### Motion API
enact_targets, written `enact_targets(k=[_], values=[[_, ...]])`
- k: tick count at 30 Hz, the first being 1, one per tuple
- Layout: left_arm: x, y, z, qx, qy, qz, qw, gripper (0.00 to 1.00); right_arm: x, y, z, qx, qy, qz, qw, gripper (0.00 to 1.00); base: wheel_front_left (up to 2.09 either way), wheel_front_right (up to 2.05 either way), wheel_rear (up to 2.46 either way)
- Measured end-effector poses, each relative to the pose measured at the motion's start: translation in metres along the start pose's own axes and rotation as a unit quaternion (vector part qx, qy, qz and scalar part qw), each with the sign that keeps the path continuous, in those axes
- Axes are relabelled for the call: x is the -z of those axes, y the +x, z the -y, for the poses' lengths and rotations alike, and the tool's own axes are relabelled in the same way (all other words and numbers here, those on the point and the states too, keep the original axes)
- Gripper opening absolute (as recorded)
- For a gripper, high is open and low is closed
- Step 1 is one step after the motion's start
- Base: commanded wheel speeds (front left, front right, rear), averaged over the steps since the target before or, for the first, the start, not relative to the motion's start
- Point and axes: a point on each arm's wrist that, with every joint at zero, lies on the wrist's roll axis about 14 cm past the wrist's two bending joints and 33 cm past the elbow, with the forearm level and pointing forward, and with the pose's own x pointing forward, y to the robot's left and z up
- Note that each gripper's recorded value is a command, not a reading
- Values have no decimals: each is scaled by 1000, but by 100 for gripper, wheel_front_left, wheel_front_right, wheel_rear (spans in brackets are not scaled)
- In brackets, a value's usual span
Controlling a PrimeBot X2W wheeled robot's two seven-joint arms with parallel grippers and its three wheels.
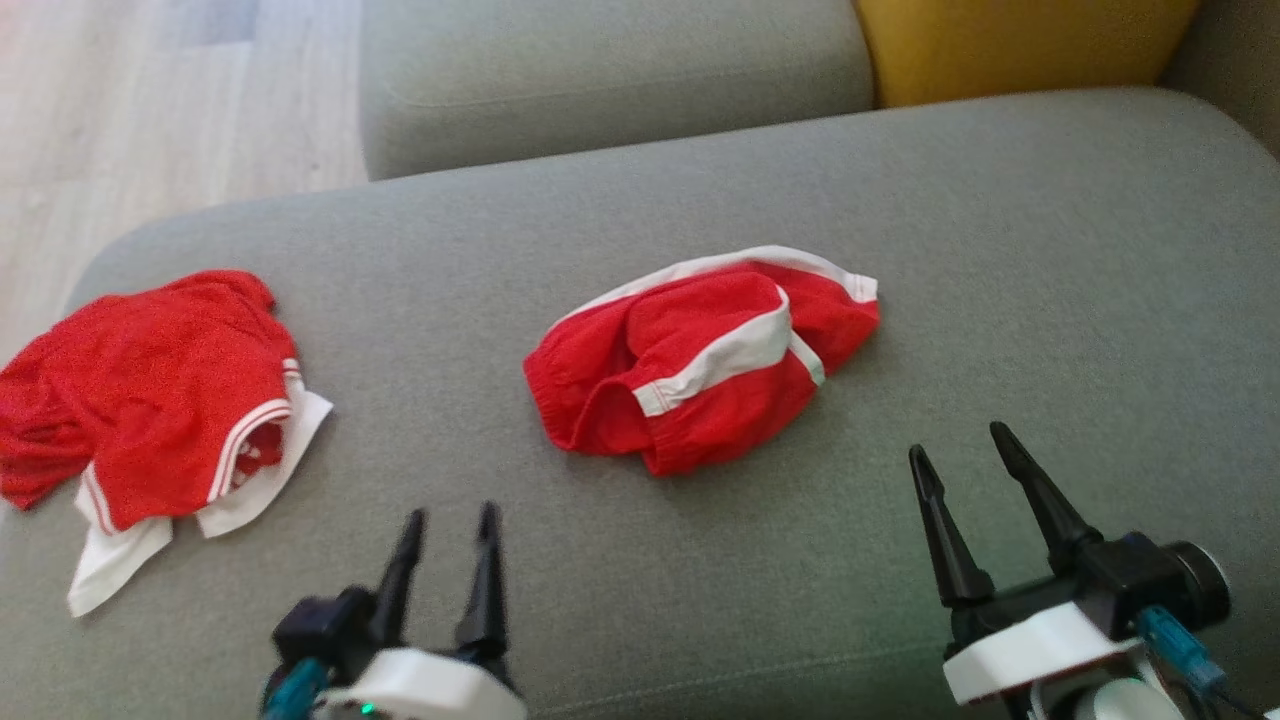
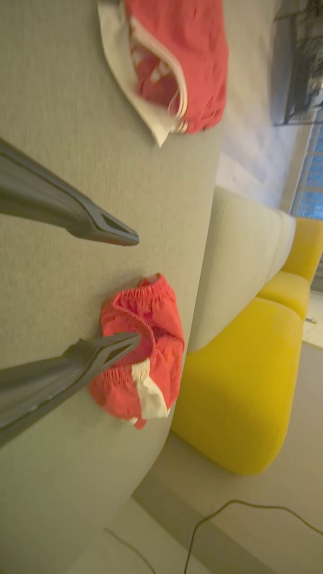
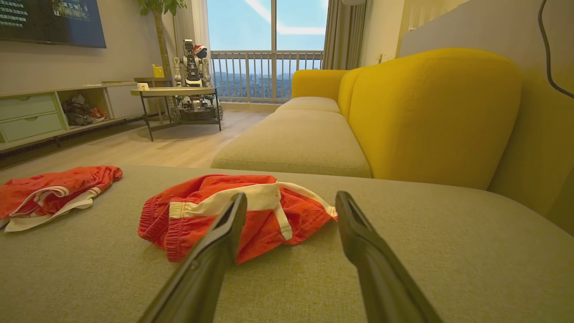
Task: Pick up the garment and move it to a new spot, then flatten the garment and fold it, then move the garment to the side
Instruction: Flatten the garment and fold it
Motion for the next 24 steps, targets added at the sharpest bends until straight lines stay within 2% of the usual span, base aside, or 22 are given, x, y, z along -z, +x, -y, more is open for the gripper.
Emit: enact_targets(k=[3, 7, 10, 14, 24], values=[[11, 12, 23, 44, -50, -23, 998, 100, -1, 2, 3, 5, -1, 1, 1000, 100, 0, 0, 0], [37, 20, 64, 121, -110, -77, 983, 100, 0, 3, 7, 11, -3, -1, 1000, 100, 0, 0, 0], [48, 29, 83, 155, -112, -101, 976, 100, 2, 5, 11, 17, -5, -4, 1000, 100, 0, 0, 0], [47, 55, 93, 172, -119, -105, 972, 100, 6, 10, 18, 26, -8, -10, 1000, 100, 0, 0, 0], [80, 95, 93, 165, -110, -158, 967, 100, 6, 20, 32, 45, -8, -9, 999, 100, 0, 0, 0]])
